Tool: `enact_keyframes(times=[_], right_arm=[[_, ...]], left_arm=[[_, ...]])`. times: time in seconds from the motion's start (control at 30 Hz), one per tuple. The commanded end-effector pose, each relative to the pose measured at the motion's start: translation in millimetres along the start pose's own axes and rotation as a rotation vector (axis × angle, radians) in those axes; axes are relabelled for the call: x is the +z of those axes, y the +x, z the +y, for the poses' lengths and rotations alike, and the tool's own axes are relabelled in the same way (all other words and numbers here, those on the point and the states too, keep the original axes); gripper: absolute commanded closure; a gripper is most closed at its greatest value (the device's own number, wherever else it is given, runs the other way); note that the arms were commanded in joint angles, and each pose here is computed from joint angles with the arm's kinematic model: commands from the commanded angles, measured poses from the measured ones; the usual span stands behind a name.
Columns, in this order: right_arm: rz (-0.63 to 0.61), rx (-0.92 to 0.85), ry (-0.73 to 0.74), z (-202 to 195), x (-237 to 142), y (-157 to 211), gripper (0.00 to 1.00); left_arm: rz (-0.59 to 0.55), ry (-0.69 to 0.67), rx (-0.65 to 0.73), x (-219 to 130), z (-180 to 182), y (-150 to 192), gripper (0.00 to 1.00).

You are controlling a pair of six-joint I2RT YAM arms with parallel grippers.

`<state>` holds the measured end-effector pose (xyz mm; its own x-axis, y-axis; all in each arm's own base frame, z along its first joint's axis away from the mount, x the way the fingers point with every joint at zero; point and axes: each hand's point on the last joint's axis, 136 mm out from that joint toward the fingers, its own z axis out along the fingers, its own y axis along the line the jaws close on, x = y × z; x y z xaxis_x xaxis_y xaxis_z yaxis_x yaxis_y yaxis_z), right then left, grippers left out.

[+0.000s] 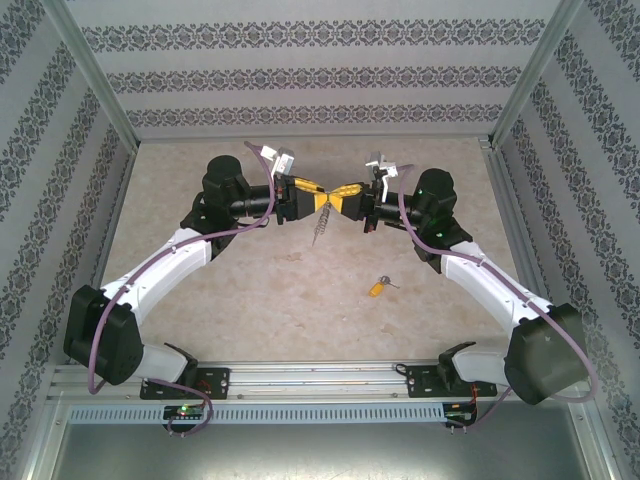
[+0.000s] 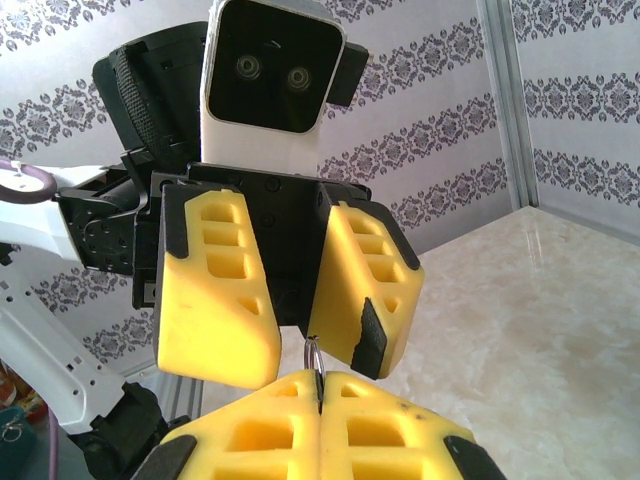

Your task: Put the keys on the keyring

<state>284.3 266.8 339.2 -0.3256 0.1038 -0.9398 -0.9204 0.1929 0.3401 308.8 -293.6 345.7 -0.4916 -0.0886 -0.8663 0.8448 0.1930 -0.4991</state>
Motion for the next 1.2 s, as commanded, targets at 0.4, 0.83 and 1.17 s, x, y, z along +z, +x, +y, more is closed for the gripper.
enact_keyframes(times=[0.4,0.83,1.17], right_arm=[[-0.027,-0.047,-0.013,4,-4,-12,1.00],[-0.022,-0.037,-0.009,1,-2,-11,1.00],[-0.092,0.024,0.169,-27,-25,-22,0.51]], left_arm=[[0.021,0.050,0.043,9,-11,-5,0.73],[0.045,0.045,0.058,11,-9,1,0.89],[-0.020,-0.091,0.177,0,4,5,1.00]])
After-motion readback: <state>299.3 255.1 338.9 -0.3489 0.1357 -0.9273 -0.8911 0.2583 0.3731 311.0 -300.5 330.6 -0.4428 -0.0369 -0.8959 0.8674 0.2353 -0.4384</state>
